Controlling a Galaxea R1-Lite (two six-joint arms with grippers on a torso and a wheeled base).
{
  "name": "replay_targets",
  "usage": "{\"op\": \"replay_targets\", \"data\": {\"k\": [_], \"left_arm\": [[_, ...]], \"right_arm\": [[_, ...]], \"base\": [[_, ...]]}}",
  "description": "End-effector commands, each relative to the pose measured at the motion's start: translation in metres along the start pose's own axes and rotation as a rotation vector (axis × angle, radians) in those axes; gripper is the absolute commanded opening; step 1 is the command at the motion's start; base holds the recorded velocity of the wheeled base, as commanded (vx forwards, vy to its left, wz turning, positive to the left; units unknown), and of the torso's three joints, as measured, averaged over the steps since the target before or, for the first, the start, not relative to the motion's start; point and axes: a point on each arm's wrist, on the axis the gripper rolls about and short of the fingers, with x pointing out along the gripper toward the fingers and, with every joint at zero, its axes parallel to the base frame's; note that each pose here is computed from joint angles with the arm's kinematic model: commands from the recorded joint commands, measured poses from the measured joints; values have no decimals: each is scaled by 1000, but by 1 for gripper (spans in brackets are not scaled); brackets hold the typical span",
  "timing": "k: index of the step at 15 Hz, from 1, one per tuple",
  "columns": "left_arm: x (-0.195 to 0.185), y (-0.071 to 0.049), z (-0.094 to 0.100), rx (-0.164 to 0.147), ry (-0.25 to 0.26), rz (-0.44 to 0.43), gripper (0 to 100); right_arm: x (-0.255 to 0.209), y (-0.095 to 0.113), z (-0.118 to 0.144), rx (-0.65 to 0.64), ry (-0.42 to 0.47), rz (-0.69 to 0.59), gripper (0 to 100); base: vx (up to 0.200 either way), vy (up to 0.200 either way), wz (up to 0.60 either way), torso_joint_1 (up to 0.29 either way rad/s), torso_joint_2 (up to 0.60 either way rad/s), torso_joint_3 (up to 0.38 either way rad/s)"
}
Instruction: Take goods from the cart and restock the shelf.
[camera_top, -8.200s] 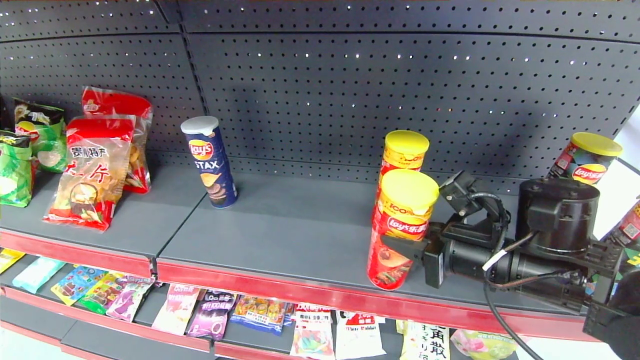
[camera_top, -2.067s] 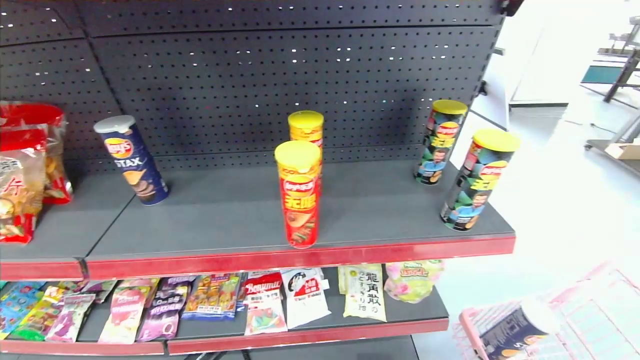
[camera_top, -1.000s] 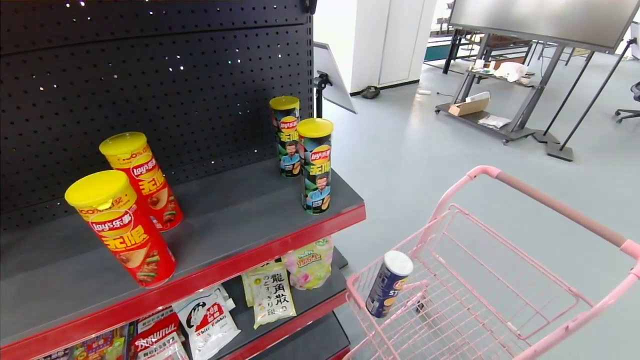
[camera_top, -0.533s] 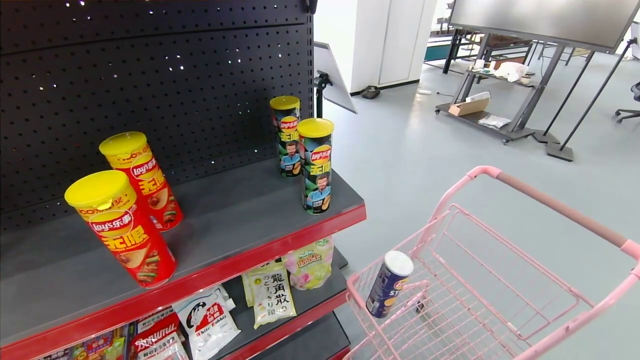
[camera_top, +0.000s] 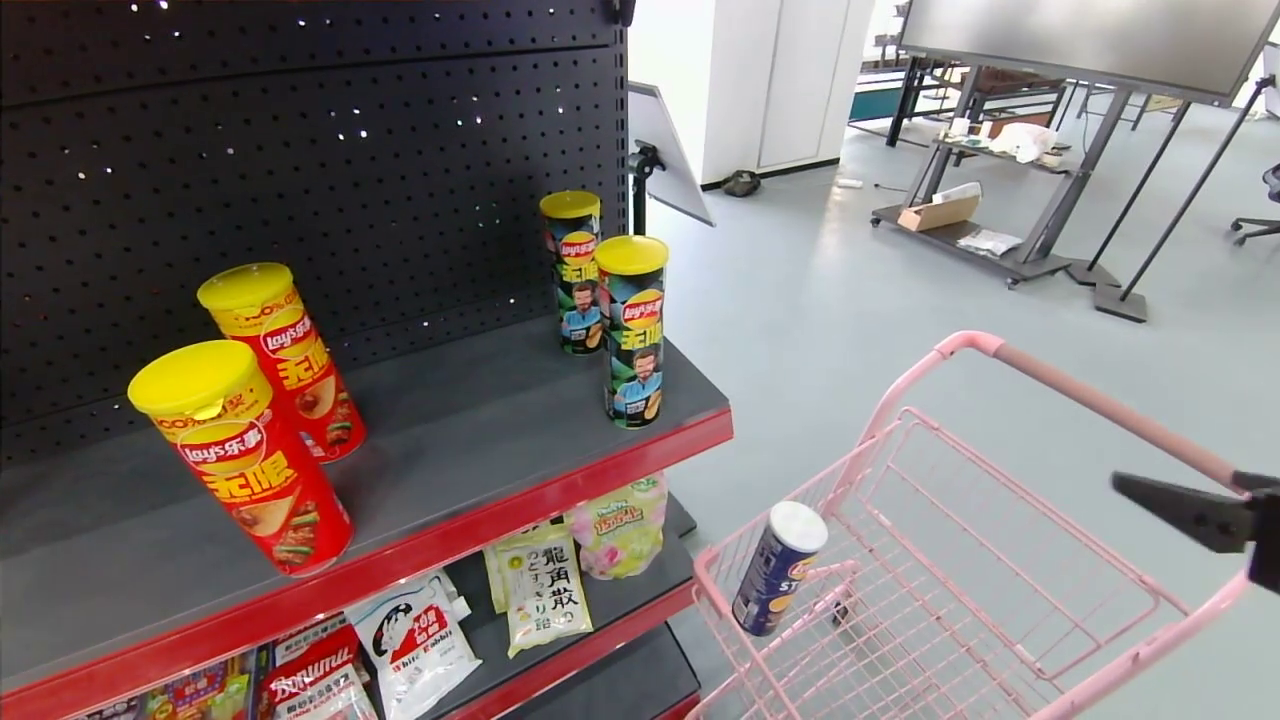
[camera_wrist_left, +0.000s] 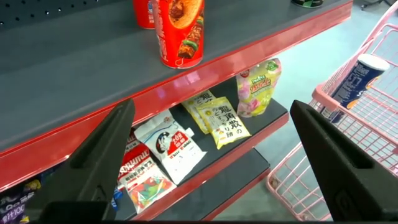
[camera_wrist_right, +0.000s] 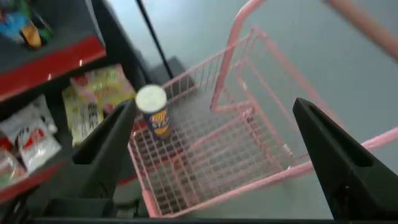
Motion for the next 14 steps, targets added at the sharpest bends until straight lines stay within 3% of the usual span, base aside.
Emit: {"op": "replay_targets", "data": {"k": [1, 6, 14], "left_arm": [[0, 0, 0, 2, 0, 0, 100], [0, 0, 0, 0, 1, 0, 100], [0, 0, 0, 0, 0, 0, 100]], "right_arm": [[79, 9, -30, -77, 335, 100, 100], [128, 19, -27, -95, 326, 152, 100], [157, 34, -50, -111, 339, 196, 100]], "base": [[0, 0, 0, 0, 0, 0], [0, 0, 0, 0, 0, 0], [0, 0, 0, -140, 339, 188]]}}
